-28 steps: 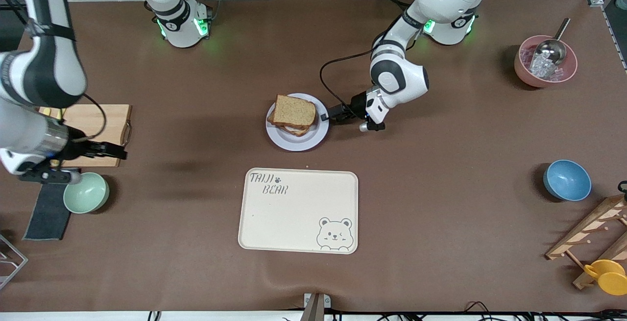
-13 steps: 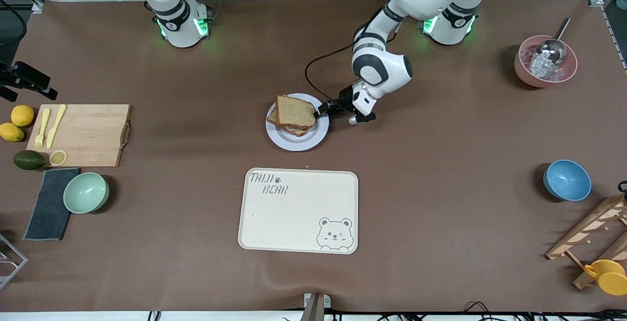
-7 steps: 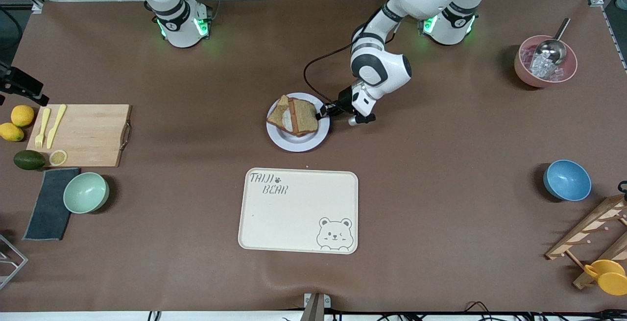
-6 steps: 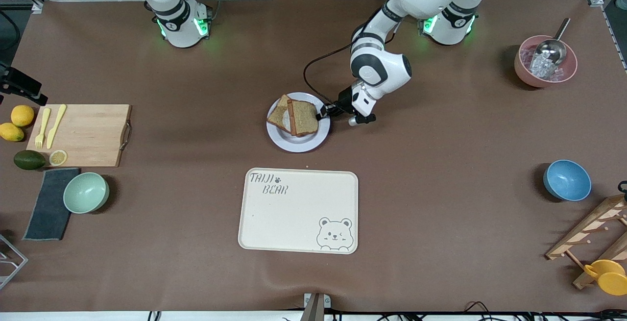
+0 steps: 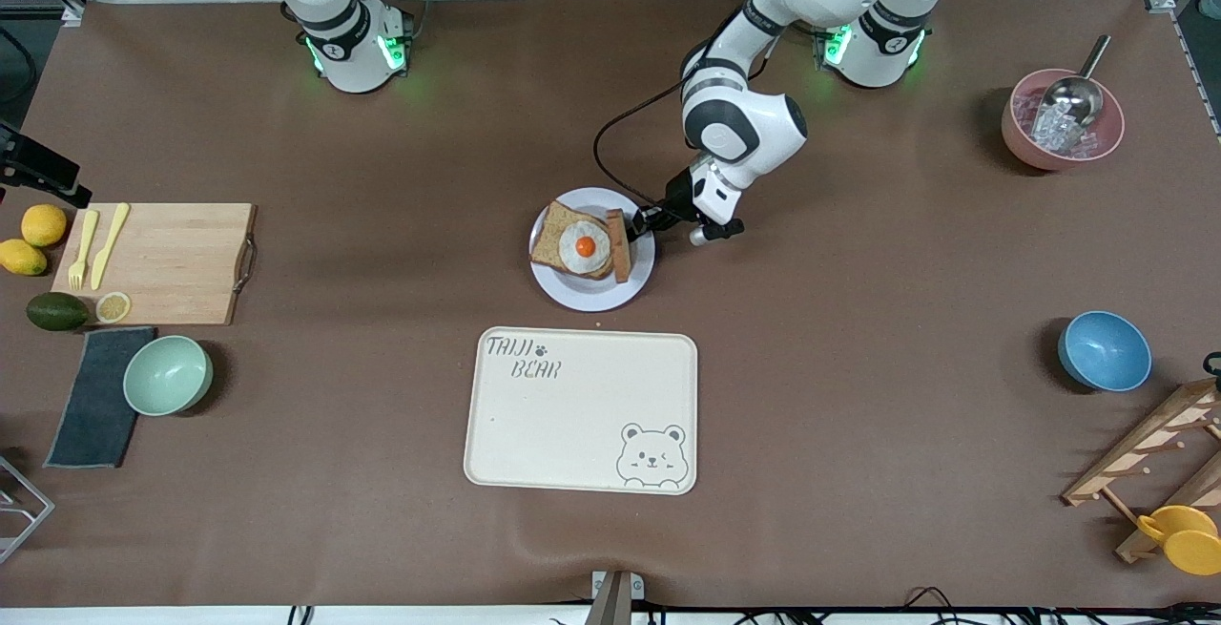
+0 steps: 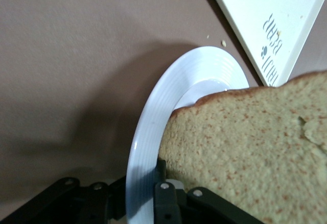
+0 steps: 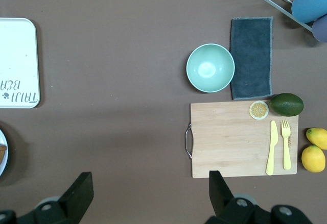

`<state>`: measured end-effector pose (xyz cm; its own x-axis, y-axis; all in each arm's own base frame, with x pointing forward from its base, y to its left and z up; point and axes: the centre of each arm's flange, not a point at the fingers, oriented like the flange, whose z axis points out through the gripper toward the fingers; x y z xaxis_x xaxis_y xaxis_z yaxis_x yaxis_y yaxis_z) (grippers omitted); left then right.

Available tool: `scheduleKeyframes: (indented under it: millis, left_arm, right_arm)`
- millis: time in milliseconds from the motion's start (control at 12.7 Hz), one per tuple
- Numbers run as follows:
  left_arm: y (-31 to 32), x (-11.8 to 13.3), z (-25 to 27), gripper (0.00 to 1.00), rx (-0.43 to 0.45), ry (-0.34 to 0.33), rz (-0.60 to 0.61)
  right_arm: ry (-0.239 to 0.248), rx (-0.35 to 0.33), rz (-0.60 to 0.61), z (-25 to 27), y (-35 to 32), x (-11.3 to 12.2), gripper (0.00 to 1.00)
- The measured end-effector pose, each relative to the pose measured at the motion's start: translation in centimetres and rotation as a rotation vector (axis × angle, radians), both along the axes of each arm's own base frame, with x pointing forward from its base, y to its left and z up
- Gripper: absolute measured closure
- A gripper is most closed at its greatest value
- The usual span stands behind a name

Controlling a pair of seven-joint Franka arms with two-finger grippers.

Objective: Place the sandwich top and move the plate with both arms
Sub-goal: 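Slide the white plate onto the bear tray with the left gripper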

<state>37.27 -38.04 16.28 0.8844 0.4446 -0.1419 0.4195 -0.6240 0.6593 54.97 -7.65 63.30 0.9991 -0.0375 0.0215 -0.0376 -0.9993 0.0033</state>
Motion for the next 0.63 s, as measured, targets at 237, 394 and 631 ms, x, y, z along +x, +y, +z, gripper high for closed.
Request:
scheduleKeyframes:
  millis: [237, 394, 631]
  left_arm:
    - [0.4, 0.3, 1.0, 0.93, 0.012, -0.003, 0.042]
    - [0.5, 0.5, 2.1, 0.93, 0.012, -0.009, 0.069]
    - [0.8, 1.0, 3.4, 0.93, 0.039, -0.026, 0.100]
  right_arm:
    - [0.000, -0.001, 0.000, 0.0, 0.0, 0.0, 0.00]
    - [0.000, -0.002, -0.001, 0.0, 0.0, 0.0, 0.00]
    - [0.001, -0.003, -0.002, 0.0, -0.1, 0.0, 0.00]
